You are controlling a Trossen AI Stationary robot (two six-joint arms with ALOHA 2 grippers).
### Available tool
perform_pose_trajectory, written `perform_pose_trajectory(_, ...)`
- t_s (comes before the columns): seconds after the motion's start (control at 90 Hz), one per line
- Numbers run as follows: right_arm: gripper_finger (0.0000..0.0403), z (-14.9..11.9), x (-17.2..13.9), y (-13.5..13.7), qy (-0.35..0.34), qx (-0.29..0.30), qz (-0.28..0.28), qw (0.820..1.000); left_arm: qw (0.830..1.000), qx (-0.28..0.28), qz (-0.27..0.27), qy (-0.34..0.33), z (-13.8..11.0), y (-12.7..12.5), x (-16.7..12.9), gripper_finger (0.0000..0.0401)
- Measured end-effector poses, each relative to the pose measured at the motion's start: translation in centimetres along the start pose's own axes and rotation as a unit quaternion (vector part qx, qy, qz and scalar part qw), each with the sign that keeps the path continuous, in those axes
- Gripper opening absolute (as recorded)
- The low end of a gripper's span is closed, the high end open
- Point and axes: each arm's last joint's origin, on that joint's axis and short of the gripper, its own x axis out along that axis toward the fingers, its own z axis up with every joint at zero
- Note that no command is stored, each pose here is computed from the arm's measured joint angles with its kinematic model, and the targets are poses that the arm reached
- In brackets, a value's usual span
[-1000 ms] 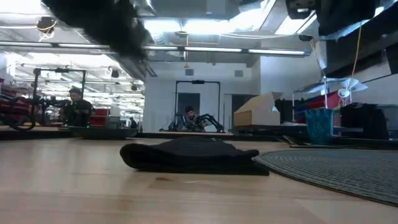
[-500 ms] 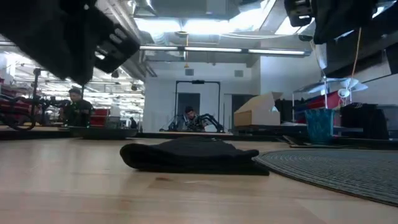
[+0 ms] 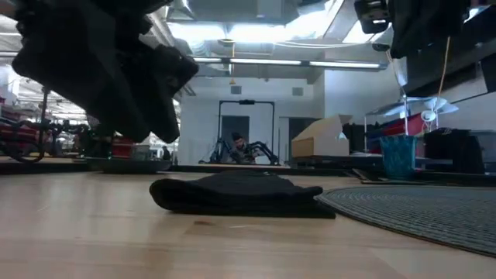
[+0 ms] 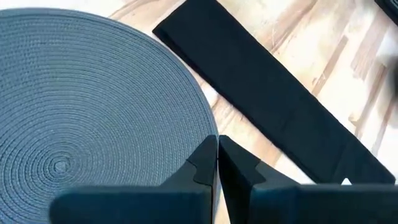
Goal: Set table place
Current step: Fold the black table napkin
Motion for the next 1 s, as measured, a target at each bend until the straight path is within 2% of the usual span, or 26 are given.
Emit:
perform_pose_trajectory(0.278, 0.0001, -0.06, 0.00, -0.06, 0.008, -0.001, -0.011, 1.000, 0.999, 0.036, 0.000, 0.005, -0.15, -0.21, 0.06, 0.0117)
perform_pose_trajectory(0.6, 0.0001, -0.24, 0.00, 0.04, 0.017, -0.001, -0.006, 1.000, 0.998, 0.059, 0.036, 0.005, -0.26, -0.09, 0.45, 0.0118)
perform_pose_trajectory(1.0, 0.0001, -0.25, -0.01, 0.05, 0.018, -0.001, -0.005, 1.000, 0.996, 0.082, 0.036, 0.001, -0.17, -0.16, 0.43, 0.0118)
